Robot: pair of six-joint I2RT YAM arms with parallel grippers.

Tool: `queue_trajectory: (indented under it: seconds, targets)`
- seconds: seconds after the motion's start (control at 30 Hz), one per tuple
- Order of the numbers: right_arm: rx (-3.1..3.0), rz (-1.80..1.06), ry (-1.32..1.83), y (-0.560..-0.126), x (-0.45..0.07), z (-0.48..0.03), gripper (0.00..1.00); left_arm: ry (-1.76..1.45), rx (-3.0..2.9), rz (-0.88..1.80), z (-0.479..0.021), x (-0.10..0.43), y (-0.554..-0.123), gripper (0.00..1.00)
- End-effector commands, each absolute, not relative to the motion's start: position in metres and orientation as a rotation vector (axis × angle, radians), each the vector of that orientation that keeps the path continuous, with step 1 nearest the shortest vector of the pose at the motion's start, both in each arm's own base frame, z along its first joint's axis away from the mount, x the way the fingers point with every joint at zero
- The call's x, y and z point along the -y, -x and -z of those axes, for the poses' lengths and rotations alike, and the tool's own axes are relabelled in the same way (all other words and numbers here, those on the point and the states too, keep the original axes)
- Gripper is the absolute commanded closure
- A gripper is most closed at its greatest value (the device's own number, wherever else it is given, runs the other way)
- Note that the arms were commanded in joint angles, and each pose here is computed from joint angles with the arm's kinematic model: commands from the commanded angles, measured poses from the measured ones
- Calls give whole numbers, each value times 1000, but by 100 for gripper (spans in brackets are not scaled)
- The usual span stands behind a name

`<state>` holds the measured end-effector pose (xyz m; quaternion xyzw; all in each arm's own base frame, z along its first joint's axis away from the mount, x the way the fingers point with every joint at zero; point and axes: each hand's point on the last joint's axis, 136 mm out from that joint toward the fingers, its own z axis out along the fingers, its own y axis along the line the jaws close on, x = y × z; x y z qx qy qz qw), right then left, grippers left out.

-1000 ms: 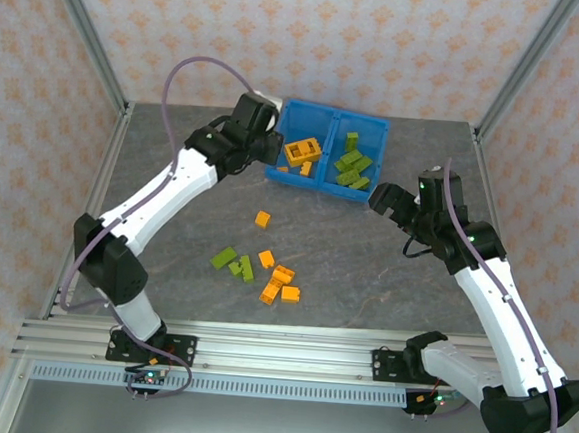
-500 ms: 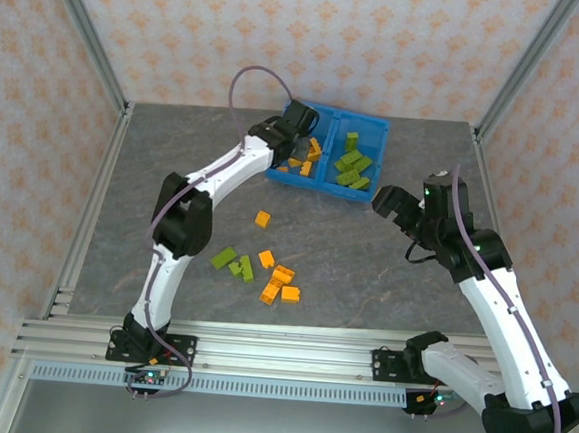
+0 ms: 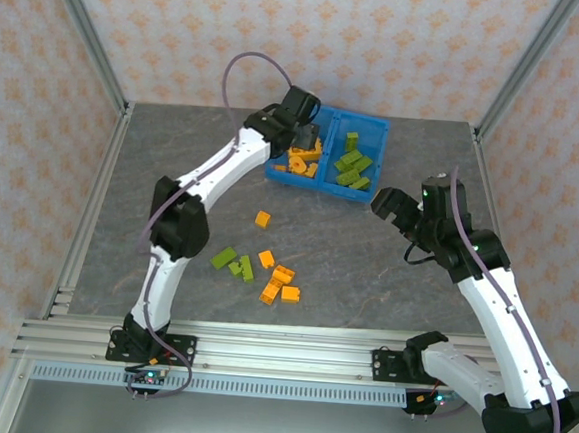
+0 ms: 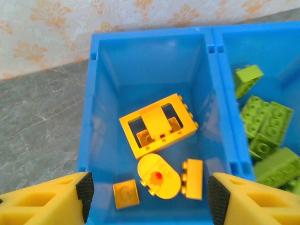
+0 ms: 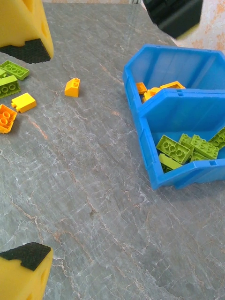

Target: Sort the legos into containers by color

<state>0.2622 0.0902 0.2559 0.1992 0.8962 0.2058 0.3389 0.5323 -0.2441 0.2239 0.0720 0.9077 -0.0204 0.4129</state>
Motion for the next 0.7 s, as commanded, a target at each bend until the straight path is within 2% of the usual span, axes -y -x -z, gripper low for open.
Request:
queue_trajectory:
  seconds: [0.0,0.03,0.17,0.3,0.47,0.67]
  targets:
    - [-2329,-548,-537,-262,-90,-254,1,-142,-2198,156,-289,235,-490,33]
    - [-2327,-549,-537,-262,-90,-254,1,-138,-2188,173,-298,229,-477,33]
    - [-2328,-554,-535,-266,-92,-251,1,-160,-2251,201,-282,209,-430,33]
    - [-2332,-562,-529,-270,-96,-250,1,-192,-2374,209,-234,196,-389,33]
    - [-2339,-615,-509,-275,-105,-247,1,-178,-2509,164,-171,184,-368,33]
    - [-2349,-787,-401,-277,-133,-259,1,-183,-2625,160,-109,192,-369,35]
